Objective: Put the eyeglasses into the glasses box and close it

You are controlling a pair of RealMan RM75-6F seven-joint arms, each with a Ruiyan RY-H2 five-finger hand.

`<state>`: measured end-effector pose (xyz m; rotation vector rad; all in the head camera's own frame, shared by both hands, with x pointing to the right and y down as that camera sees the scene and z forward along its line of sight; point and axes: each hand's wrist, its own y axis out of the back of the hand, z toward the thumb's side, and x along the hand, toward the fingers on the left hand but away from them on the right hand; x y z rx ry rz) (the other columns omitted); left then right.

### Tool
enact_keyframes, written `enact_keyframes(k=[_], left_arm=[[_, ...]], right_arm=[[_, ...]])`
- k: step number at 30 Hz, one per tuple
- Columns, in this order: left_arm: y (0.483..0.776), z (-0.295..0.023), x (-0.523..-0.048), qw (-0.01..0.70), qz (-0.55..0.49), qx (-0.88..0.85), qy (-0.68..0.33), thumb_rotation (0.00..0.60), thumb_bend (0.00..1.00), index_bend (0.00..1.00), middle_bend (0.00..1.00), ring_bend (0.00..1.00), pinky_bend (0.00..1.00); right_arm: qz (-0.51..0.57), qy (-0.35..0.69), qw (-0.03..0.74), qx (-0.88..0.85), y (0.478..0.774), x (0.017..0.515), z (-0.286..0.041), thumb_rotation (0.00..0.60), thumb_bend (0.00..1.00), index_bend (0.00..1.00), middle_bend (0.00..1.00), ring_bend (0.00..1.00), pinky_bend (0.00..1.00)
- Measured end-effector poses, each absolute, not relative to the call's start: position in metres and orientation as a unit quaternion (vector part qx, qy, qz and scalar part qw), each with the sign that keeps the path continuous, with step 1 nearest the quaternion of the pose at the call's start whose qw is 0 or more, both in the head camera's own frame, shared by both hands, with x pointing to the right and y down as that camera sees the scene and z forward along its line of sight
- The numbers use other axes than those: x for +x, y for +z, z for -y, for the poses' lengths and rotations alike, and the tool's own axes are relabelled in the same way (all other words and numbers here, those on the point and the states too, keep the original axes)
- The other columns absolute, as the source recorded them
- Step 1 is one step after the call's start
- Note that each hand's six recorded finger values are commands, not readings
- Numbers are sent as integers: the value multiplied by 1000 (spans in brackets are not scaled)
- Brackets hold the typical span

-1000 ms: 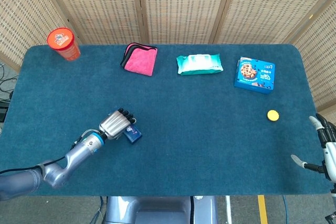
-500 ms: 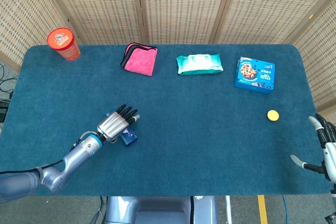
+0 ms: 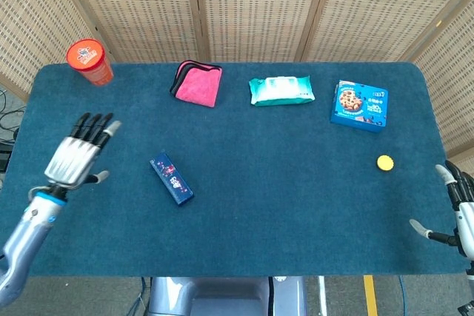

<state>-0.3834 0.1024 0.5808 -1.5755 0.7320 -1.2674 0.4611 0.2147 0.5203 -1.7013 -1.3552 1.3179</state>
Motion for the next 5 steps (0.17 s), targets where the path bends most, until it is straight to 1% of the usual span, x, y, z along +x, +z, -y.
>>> enact_keyframes(k=[5], left_arm=[[556,-140,-450,424,-389,-606,-550,600,0,0,0,0,0]], right_arm=[[509,497,298,-637,522,460,-215,600,0,0,0,0,0]])
